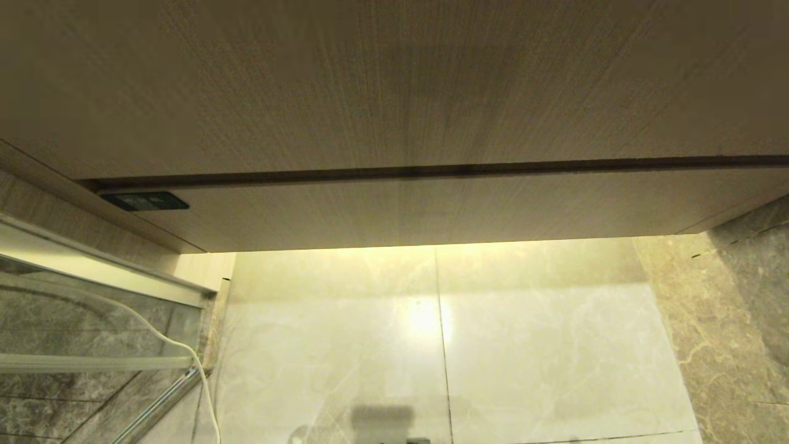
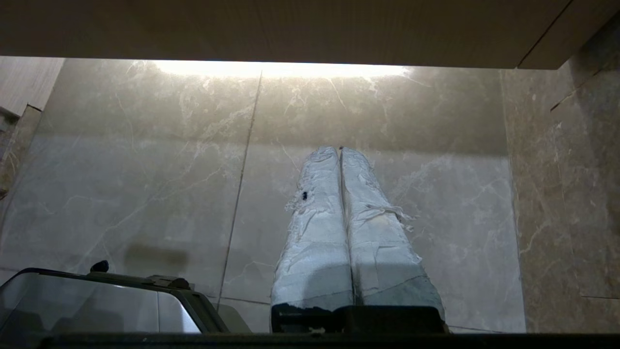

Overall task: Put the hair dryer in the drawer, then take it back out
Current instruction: Pull open the drawer

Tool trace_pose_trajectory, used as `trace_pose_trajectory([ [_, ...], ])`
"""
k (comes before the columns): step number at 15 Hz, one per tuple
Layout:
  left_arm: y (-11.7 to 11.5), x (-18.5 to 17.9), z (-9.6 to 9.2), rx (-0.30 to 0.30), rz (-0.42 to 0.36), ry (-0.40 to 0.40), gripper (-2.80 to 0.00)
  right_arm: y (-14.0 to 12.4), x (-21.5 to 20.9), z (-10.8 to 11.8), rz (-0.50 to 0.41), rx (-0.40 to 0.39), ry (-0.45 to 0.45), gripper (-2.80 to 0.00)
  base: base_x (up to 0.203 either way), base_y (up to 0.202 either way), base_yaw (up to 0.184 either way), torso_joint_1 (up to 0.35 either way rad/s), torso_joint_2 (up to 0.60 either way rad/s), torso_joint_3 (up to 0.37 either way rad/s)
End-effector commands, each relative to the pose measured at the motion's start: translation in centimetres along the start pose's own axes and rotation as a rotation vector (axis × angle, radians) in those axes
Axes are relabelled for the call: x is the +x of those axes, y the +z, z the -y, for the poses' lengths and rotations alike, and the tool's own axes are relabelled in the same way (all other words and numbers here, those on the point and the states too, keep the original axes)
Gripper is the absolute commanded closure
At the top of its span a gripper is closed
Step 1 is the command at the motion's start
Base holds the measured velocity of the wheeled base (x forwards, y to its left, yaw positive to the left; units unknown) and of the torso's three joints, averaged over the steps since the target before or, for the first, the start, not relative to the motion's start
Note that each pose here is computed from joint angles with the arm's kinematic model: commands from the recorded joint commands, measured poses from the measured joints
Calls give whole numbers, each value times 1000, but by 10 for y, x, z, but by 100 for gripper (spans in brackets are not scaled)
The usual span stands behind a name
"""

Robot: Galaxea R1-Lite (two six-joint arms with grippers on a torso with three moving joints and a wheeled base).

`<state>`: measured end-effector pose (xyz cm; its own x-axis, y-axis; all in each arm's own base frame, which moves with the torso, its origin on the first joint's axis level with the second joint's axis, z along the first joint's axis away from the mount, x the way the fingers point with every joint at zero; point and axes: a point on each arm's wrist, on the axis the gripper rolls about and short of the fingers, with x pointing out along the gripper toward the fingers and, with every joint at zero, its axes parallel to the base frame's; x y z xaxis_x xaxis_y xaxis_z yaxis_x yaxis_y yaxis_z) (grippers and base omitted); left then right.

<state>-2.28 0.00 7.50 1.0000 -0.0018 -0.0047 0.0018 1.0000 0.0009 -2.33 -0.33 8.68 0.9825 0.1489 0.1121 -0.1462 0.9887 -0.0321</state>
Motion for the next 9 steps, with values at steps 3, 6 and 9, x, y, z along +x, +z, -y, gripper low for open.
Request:
trace_pose_trajectory([
  [3, 0, 0, 0, -2, -1, 0, 0, -12, -1, 0, 0, 0, 1, 0, 0, 0, 0, 0, 0, 0],
  [6, 0, 0, 0, -4, -1, 0, 0, -12, -1, 0, 0, 0, 1, 0, -31, 0, 0, 2, -1, 1],
  [9, 0, 0, 0, -1, 0, 0, 0, -12, -1, 0, 0, 0, 1, 0, -145, 0, 1, 3, 1, 2],
])
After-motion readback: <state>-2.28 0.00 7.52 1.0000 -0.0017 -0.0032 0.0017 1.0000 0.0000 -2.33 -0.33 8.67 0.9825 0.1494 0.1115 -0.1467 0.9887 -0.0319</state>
